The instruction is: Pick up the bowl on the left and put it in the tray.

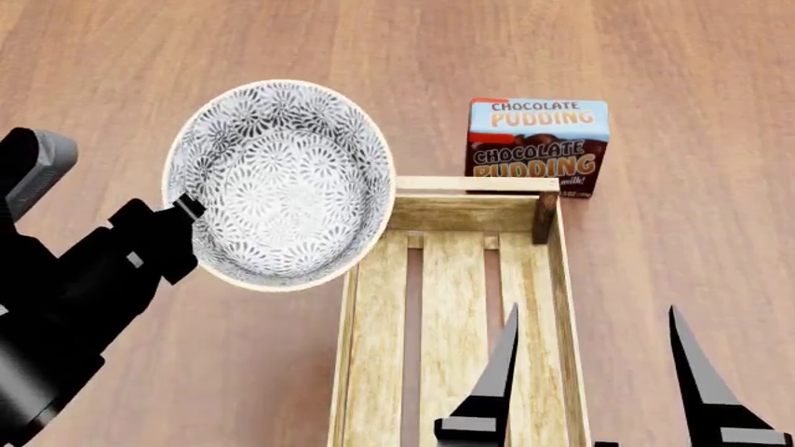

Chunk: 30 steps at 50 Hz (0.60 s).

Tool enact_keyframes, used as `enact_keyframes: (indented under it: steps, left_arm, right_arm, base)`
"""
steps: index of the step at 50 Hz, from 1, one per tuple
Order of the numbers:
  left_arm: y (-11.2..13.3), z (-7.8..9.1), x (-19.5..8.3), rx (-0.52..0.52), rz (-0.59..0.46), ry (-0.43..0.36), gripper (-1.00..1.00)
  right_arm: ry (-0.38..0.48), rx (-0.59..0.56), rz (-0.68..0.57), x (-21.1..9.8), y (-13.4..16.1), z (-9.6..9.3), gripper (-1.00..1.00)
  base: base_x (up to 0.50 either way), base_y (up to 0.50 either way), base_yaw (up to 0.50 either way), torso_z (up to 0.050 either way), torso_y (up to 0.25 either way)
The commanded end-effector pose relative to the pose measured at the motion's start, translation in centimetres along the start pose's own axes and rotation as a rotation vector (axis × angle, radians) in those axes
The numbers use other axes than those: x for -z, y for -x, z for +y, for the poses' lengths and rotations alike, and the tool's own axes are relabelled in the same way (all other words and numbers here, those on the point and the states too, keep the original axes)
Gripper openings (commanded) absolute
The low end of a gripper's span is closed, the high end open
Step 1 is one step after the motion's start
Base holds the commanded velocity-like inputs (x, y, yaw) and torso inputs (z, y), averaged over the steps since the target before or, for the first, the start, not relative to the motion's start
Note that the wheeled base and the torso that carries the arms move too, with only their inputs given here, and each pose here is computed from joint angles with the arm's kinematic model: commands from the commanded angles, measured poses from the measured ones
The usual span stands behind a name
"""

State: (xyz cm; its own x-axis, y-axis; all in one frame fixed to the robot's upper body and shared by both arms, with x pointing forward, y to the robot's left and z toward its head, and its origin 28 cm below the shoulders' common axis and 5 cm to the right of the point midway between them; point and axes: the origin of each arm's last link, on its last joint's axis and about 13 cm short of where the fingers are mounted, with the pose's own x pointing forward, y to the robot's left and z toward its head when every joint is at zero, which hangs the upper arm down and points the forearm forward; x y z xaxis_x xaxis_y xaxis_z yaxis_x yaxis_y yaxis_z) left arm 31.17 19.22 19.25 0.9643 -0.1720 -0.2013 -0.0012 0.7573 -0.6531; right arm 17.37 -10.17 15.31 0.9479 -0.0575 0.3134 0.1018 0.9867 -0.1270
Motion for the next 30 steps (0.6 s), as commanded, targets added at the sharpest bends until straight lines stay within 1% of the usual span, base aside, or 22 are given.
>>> enact_keyframes:
  steps: [1, 13, 30]
  left_arm:
    - [1.2, -1.9, 0.1, 0.098, 0.031, -0.014, -1.00]
    - [0.9, -2.3, 1.0, 0.116, 0.069, -0.031, -1.00]
    - [0.8, -2.5, 2.5, 0.124, 0.145, -0.018, -1.00]
  right_arm:
    - [0.000, 0.000, 0.000, -0.1, 0.0, 0.0, 1.00]
    - [-0.001, -0.001, -0.001, -0.1, 0.0, 0.0, 1.00]
    - [-0.003, 0.005, -0.002, -0.1, 0.0, -0.2, 1.00]
  base:
    - [0.00, 0.00, 0.00, 0.000, 0.000]
    - [0.00, 0.00, 0.00, 0.000, 0.000]
    - [0.00, 0.00, 0.00, 0.000, 0.001]
